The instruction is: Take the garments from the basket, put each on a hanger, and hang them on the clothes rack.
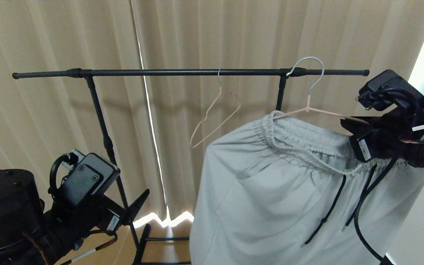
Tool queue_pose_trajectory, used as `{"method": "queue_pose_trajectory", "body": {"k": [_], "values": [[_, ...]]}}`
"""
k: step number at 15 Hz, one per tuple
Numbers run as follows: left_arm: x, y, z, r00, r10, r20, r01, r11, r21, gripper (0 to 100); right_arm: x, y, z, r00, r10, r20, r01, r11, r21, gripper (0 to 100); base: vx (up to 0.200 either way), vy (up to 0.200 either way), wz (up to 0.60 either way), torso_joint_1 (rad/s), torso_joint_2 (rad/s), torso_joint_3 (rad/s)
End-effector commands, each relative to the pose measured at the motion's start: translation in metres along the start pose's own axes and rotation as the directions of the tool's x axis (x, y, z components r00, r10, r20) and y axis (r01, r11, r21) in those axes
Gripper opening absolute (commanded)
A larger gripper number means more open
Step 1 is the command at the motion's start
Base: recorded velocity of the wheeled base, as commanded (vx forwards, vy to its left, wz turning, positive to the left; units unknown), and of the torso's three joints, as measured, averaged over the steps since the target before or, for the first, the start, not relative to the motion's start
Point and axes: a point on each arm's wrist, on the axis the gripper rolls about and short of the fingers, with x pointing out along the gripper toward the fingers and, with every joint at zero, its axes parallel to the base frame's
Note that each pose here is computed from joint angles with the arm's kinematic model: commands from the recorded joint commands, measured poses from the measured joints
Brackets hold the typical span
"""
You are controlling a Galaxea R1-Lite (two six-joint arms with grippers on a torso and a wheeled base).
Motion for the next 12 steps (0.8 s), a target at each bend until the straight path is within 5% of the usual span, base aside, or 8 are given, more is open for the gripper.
{"method": "queue_pose_trajectory", "body": {"k": [1,5,12], "values": [[-0.02,0.001,-0.001,0.999,-0.012,0.033,0.012,1.0,-0.003,100,-0.009,-0.006,0.0,0.998,-0.049,-0.042,0.048,0.999,-0.005,0,0.0,0.0,0.0,0.0,0.0,0.0],[-0.025,0.002,-0.01,1.0,-0.003,0.011,0.003,0.999,-0.045,100,-0.013,-0.021,-0.01,0.964,-0.199,-0.175,0.197,0.98,-0.028,0,0.0,0.0,0.0,0.0,0.0,0.0],[-0.029,0.013,-0.008,0.998,0.052,0.029,-0.049,0.994,-0.103,100,-0.016,-0.027,-0.02,0.952,-0.226,-0.207,0.226,0.974,-0.025,0,0.0,0.0,0.0,0.0,0.0,0.0]]}}
